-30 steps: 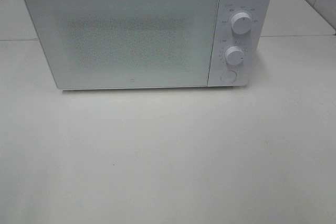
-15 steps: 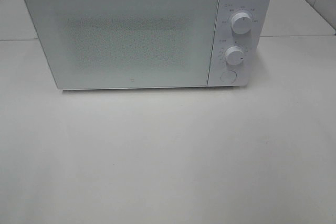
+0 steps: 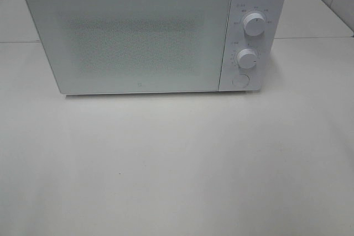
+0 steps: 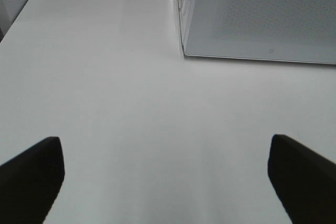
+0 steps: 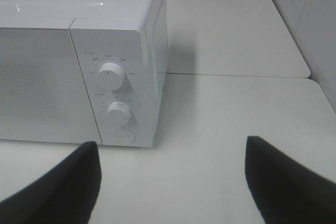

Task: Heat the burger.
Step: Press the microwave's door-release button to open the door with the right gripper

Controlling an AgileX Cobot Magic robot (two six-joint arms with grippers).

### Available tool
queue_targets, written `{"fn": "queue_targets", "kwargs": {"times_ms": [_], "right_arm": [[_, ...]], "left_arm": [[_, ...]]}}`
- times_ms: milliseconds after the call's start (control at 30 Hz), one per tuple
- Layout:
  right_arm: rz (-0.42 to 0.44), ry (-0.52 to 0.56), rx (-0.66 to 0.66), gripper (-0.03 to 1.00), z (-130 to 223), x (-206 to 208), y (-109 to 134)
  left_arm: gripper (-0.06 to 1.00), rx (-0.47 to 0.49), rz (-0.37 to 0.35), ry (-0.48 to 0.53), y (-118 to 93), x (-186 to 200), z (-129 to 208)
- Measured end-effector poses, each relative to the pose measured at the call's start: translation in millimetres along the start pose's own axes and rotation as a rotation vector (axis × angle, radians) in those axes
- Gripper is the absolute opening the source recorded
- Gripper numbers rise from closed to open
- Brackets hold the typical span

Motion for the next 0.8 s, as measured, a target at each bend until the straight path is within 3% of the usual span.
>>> {"fn": "queue_targets", "kwargs": {"times_ms": [600, 800], "right_arm": [[-0.024, -0.04, 0.004, 0.75, 18, -63, 1], [-0.029, -0.019, -0.041, 0.66, 33, -81, 0]], "left_arm": [[0.97, 0.0, 0.0, 0.0, 0, 0, 0], [0.97, 0.0, 0.0, 0.0, 0, 0, 0]]}}
Point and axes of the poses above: a point on each arm's last joint axis where the gripper is mounted, x pointing back along that axis away from the gripper, y along the wrist's bending axis when the last joint is at zero, z = x × y, the point moved 2 cm from there along -x, pointing out along that axis toward the gripper, and after that the axes turned 10 degrees about -x, right-handed, at the moved point
